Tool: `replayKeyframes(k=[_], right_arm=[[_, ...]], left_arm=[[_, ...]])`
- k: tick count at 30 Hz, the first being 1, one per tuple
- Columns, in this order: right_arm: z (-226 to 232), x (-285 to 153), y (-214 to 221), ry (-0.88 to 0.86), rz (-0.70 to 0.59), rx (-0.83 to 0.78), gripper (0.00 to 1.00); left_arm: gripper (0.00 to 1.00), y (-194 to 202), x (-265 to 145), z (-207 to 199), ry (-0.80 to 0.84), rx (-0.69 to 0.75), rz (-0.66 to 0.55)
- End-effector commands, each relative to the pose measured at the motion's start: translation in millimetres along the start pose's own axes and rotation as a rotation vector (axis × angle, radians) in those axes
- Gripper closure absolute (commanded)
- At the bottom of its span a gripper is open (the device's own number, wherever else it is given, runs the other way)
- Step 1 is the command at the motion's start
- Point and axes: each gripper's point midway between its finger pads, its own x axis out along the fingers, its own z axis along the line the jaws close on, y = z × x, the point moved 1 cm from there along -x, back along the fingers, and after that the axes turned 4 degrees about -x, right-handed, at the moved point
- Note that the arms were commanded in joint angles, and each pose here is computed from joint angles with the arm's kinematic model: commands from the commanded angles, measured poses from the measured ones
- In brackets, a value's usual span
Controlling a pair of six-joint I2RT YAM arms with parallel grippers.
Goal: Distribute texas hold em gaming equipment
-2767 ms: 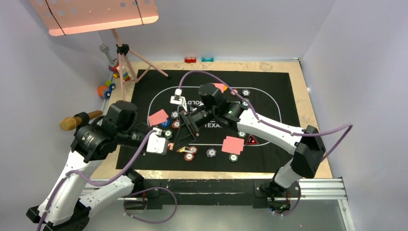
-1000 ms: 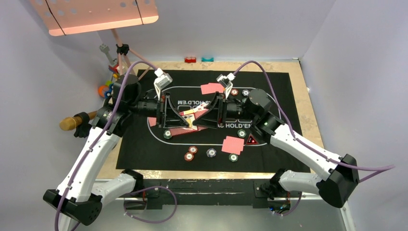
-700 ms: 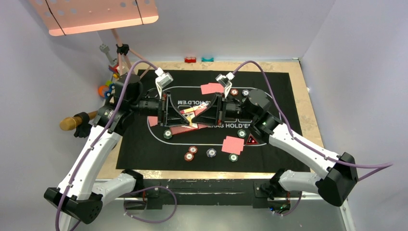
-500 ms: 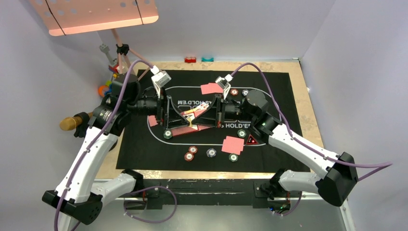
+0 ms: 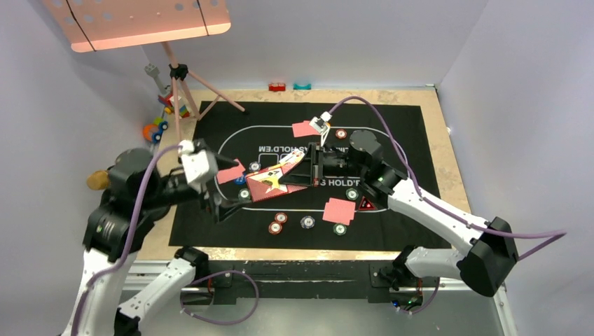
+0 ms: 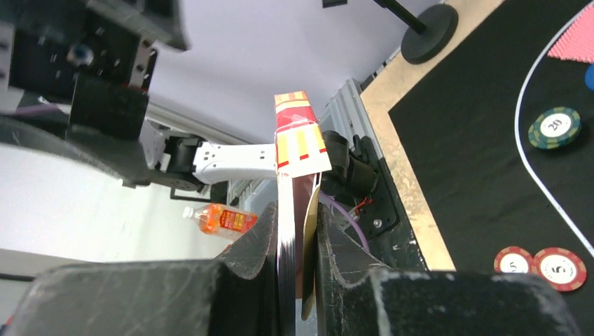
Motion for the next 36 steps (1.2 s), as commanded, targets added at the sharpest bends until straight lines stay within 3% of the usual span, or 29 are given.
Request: replayKeyframes(k=[1, 5, 11, 16, 28, 36], right_arm=[[12.0, 7.6, -13.8, -0.031, -0.011, 0.047, 1.00], [10.8, 18.9, -10.1, -0.042, 0.014, 0.136, 1.00], [11.7, 35.2, -7.3, -0.018, 0.042, 0.201, 1.00], [9.7, 36.8, -12.8, 0.005, 0.016, 0.209, 1.00], [3.6, 49.2, -21.0, 0.009, -0.012, 0.302, 1.00], [8.3, 47.7, -22.6, 0.006, -0.017, 0.304, 1.00]], left_arm=[[0.00, 19.0, -7.2, -6.3, 0.046, 0.239, 0.011], [0.00, 41.9, 1.2, -15.1, 0.181, 0.265, 0.083], [0.00, 56.9, 21.7, 10.3, 0.113, 0.363, 0.105], [0.00, 60.6, 28.9, 21.8, 0.076, 0.317, 0.150], [0.00, 75.1, 38.5, 24.7, 0.062, 0.389, 0.191], [0.00, 91.8, 41.6, 38.1, 0.014, 0.374, 0.293]])
